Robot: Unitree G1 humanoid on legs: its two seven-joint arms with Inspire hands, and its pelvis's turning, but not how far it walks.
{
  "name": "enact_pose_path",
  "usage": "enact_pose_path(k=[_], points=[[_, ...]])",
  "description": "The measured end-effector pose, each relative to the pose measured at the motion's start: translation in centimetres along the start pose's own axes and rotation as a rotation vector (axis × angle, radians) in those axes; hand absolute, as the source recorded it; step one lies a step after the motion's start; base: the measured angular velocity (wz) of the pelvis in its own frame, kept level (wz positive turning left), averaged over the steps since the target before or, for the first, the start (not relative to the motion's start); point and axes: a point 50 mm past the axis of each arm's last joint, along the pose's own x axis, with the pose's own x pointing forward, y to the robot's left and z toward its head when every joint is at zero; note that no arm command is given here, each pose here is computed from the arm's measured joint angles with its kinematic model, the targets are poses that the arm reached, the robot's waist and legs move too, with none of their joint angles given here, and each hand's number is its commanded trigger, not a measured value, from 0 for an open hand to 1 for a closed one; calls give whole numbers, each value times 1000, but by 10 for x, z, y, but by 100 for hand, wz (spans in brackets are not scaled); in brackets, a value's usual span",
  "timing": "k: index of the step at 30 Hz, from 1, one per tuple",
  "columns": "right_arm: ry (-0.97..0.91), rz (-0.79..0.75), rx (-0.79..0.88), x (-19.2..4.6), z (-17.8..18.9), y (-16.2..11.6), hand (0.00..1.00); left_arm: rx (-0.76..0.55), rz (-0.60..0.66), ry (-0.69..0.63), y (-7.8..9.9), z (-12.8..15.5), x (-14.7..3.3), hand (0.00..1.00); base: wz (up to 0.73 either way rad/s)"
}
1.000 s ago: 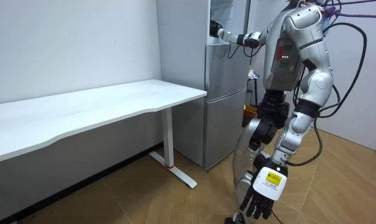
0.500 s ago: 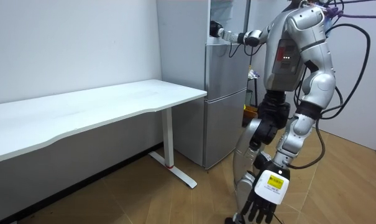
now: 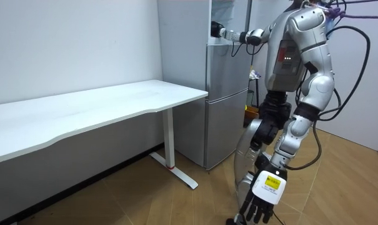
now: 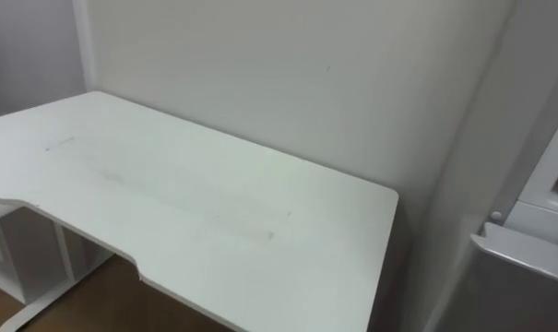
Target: Put the bottle in the upper fridge
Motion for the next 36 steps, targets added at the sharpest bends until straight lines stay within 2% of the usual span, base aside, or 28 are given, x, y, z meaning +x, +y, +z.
enact_pose_path(k=[6,27,36], points=[[23,31,-10,-4,-5,-5,0,-23,19,5,5,-1,0,0,2],[16,150,-42,-19,-9,2,0,-25,31,26,4,-11,-3,0,0],[-58,188,-62,-33,-5,2,0,-49,23,29,-4,-13,-4,0,-5]])
